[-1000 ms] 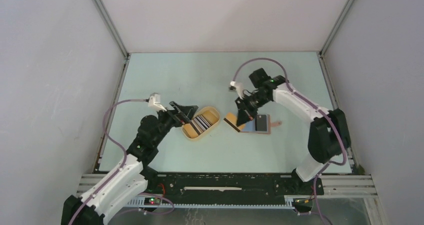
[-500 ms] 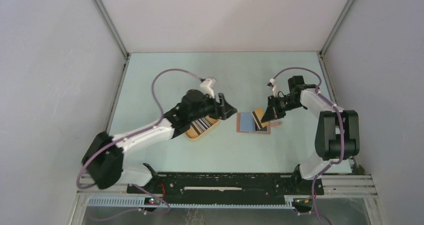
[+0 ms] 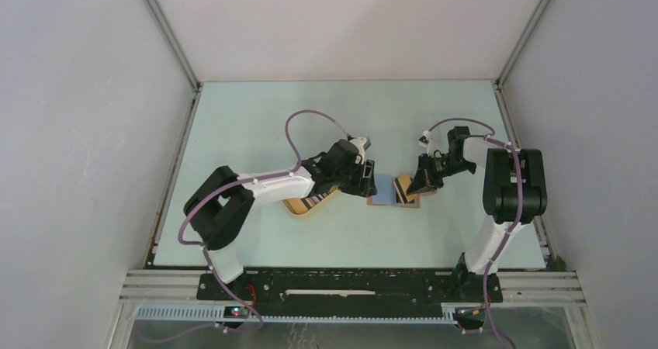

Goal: Put the credit cards into the card holder
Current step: Insert the credit card into the card holder.

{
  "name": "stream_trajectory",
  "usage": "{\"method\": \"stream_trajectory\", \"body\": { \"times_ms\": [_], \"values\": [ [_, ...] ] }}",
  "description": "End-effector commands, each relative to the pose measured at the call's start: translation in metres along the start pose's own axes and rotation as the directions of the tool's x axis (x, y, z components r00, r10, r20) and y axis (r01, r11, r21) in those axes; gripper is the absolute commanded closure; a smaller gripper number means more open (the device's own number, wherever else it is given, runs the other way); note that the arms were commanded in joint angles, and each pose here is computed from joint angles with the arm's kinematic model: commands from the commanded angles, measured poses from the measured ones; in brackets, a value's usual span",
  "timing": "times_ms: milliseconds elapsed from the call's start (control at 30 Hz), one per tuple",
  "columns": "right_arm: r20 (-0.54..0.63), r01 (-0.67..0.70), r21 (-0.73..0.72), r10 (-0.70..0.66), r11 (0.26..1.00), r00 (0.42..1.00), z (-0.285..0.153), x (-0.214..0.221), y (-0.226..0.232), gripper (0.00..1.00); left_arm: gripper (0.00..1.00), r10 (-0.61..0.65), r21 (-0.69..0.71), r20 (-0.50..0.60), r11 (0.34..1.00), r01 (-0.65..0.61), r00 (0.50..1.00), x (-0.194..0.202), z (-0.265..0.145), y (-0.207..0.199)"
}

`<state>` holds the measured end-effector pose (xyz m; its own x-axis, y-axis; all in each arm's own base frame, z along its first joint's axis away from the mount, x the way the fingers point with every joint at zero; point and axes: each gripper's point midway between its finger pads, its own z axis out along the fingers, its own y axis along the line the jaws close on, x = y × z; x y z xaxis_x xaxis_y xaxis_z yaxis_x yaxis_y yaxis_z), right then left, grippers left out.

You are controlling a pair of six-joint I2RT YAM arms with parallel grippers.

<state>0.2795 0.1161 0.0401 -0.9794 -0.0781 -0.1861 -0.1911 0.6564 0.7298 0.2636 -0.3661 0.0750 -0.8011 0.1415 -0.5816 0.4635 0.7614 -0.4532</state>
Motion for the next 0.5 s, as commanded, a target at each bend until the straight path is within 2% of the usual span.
{"method": "stream_trajectory", "body": {
  "times_ms": [0,467],
  "values": [
    [0.013,-0.042,-0.038,0.043,0.998,0.999,0.003,-0.007,0.001,1.00,0.39,0.015,0.031,0.023,0.999,-0.016,1.000,-0.022,0.009,-0.014],
    [-0.003,-0.094,-0.066,0.094,0.993,0.996,0.007,-0.008,0.002,1.00,0.42,-0.035,0.013,-0.094,0.999,0.037,0.995,0.000,0.036,-0.007]
  ]
}}
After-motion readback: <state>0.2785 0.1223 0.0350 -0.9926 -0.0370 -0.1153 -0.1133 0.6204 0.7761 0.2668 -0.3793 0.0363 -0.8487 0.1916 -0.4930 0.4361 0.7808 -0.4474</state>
